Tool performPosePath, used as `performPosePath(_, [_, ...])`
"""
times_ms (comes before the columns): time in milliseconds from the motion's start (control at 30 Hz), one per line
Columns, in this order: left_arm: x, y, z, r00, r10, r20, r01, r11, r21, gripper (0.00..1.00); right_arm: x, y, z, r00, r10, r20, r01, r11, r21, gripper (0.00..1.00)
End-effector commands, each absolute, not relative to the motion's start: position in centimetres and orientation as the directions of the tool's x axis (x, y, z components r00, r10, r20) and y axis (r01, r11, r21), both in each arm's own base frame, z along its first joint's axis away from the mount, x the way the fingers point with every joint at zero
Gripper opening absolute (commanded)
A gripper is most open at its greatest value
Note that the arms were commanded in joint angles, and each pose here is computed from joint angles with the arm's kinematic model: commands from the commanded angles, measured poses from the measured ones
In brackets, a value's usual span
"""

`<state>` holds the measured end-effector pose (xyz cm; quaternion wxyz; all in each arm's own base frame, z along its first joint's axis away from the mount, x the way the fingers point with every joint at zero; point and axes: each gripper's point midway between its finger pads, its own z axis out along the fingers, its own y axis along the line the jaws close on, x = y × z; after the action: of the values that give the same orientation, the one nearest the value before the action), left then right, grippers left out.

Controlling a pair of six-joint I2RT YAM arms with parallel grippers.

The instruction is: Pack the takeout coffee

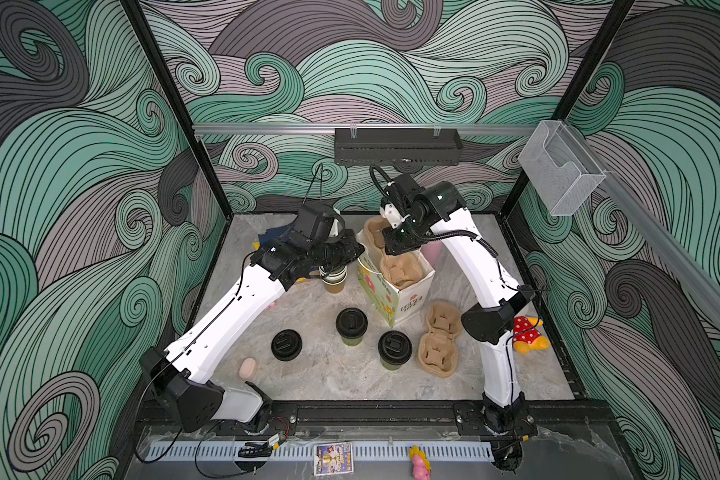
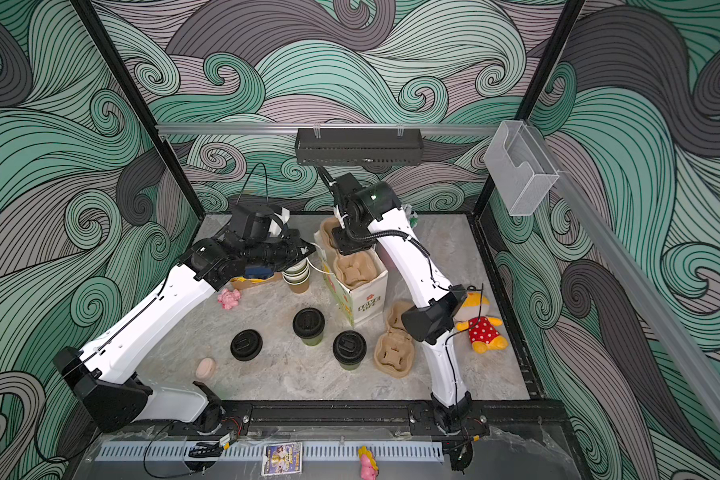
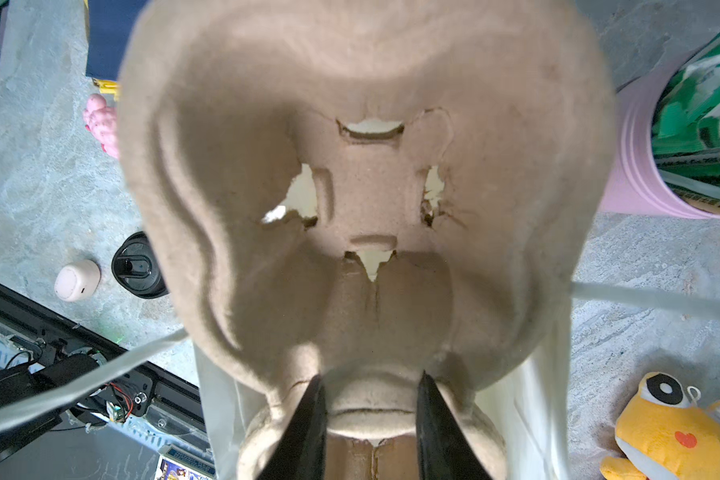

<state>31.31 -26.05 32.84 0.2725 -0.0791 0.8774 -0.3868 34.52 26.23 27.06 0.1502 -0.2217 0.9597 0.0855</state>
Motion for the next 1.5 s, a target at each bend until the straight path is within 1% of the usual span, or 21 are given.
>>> performPosePath(0, [31.8, -26.4, 32.8, -0.833, -0.335, -0.441, 0.093, 0.700, -0.708, 0.01, 32.2, 24.8, 27.0, -0.862, -0.439, -0.252, -0.471, 0.879, 0.079, 0.25])
performPosePath(333, [32.1, -26.4, 32.5, -0.829, -0.334, -0.449, 0.097, 0.704, -0.704, 0.01, 32.0, 24.1, 25.8, -0.897, -0.399, -0.190, -0.415, 0.908, 0.054, 0.24])
performPosePath(700, [32.2, -26.4, 32.0, -0.831, -0.329, -0.449, 0.096, 0.710, -0.698, 0.00, 31.9, 23.7, 29.6, -0.884, -0.345, -0.314, -0.382, 0.922, 0.062, 0.25])
performPosePath(833, [32.2, -26.6, 31.8, -0.831, -0.329, -0.448, 0.099, 0.706, -0.701, 0.00, 32.8, 24.0, 30.8, -0.869, -0.321, -0.377, -0.371, 0.926, 0.067, 0.25])
performPosePath(933, [32.1, -26.6, 31.8, -0.832, -0.328, -0.448, 0.102, 0.703, -0.704, 0.00, 33.3, 25.1, 31.4, -0.857, -0.308, -0.412, -0.380, 0.919, 0.104, 0.25])
performPosePath(1033, [32.1, -26.5, 31.9, -0.830, -0.328, -0.451, 0.106, 0.702, -0.704, 0.00, 32.9, 25.1, 31.2, -0.869, -0.299, -0.394, -0.371, 0.921, 0.120, 0.24])
performPosePath(1133, [32.1, -26.5, 31.9, -0.827, -0.331, -0.454, 0.106, 0.701, -0.705, 0.00, 32.0, 24.4, 30.6, -0.879, -0.309, -0.363, -0.365, 0.926, 0.096, 0.24])
performPosePath(1267, [32.1, -26.6, 31.9, -0.828, -0.331, -0.452, 0.109, 0.696, -0.709, 0.00, 31.7, 23.5, 30.3, -0.879, -0.325, -0.350, -0.366, 0.929, 0.055, 0.25])
performPosePath(1467, [31.9, -26.3, 32.4, -0.821, -0.337, -0.461, 0.113, 0.695, -0.710, 0.00, 31.3, 23.3, 29.3, -0.891, -0.336, -0.305, -0.366, 0.929, 0.048, 0.24])
